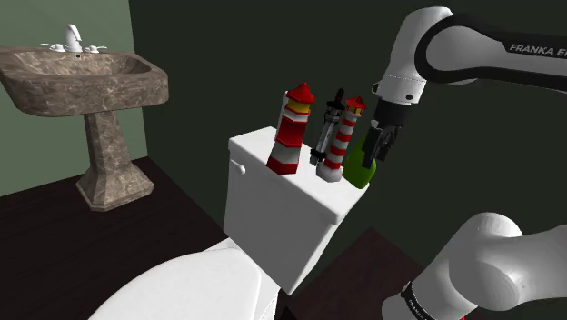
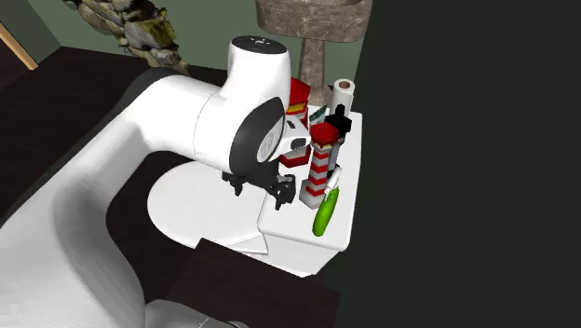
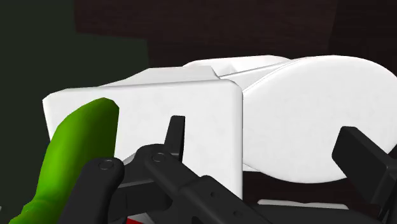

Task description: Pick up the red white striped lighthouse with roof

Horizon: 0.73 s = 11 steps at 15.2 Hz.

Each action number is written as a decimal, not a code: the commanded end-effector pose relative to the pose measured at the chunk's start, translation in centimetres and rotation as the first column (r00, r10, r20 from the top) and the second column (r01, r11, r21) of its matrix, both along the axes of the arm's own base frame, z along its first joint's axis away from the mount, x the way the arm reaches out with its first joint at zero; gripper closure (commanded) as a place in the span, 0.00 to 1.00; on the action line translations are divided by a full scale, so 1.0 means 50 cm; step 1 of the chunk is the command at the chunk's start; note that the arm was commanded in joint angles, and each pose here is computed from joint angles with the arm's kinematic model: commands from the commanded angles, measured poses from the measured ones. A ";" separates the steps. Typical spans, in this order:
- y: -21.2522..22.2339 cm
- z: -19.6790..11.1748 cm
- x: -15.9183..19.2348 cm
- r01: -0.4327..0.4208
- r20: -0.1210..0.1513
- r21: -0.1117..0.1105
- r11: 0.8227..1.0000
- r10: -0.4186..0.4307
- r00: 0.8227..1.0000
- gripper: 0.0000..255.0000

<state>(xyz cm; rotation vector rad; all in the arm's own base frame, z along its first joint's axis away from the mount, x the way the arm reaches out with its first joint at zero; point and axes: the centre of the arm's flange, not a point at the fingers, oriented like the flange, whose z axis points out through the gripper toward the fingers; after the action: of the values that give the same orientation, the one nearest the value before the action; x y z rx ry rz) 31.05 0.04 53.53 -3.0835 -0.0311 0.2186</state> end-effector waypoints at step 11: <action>-0.132 0.133 0.252 -0.194 -0.208 0.135 0.972 0.219 0.953 0.00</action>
<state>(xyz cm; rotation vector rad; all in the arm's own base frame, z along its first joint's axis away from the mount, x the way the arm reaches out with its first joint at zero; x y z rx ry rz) 42.33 -5.76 59.72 -2.9411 -0.3124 0.5114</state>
